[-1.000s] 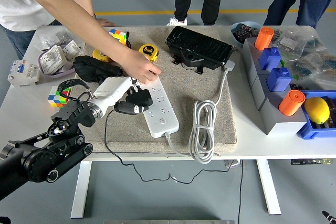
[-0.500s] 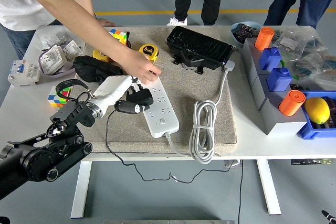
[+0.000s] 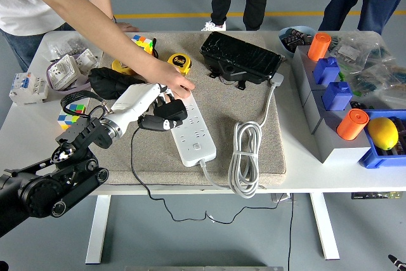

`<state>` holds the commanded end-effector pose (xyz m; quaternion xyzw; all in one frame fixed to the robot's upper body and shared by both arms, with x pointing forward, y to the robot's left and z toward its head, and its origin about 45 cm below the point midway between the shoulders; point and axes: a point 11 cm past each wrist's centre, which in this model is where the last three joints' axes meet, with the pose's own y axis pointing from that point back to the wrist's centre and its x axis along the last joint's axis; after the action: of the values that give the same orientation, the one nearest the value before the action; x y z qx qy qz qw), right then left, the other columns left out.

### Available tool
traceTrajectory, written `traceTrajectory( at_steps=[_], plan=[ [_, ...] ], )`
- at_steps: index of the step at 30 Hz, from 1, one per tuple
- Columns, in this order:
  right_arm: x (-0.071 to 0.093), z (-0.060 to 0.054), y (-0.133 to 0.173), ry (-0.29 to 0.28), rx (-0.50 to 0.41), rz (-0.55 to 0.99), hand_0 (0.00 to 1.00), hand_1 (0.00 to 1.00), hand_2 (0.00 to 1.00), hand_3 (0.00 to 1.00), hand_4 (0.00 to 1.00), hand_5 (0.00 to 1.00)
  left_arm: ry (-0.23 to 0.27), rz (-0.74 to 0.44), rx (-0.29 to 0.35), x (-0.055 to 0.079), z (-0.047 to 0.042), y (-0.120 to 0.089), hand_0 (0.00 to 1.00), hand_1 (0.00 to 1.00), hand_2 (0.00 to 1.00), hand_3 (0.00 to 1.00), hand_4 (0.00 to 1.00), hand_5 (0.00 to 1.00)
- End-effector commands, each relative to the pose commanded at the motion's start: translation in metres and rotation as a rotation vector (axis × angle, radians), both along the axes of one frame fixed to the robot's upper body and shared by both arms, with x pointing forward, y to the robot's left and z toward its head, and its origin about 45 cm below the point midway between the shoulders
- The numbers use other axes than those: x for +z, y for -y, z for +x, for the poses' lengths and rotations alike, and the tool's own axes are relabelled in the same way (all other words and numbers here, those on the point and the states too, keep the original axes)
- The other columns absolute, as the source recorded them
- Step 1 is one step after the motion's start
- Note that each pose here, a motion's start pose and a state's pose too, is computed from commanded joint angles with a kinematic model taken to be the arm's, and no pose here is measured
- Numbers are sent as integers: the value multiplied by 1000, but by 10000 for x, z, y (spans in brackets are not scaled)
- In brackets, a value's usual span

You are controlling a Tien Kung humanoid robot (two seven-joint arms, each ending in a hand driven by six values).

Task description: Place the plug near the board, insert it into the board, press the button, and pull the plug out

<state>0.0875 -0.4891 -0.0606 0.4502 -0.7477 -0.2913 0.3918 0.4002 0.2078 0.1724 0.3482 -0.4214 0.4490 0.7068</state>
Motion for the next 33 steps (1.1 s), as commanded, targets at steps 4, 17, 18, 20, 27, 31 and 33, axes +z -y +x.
traceTrajectory(
  at_steps=[4,17,18,20,27,31,33],
  plan=[
    [1,-10,7,-3,3,-2,605,619,622,549,987,397,15,1,16,33,32,-123,240,356,344,498,775,108],
    [-3,-19,2,-5,2,0,605,618,621,549,985,393,4,50,81,-103,38,-538,257,389,375,501,783,123],
    [-3,-18,3,-4,0,0,605,618,621,549,985,393,-1,53,83,-123,31,-565,257,389,375,501,783,123],
    [-2,-19,4,-3,-2,0,605,618,621,549,985,393,-6,59,87,-150,26,-600,257,389,375,501,783,123],
    [-7,-26,-3,-3,-4,2,604,619,621,549,985,393,-32,78,104,-249,11,-694,270,440,438,510,789,135],
    [-9,-25,-8,-3,-3,3,604,619,621,549,985,393,-43,81,113,-289,3,-727,291,455,473,531,801,139],
    [-8,-18,-8,-2,-3,3,604,619,621,549,985,393,-47,83,116,-301,7,-739,291,455,473,531,801,139]
  ],
)
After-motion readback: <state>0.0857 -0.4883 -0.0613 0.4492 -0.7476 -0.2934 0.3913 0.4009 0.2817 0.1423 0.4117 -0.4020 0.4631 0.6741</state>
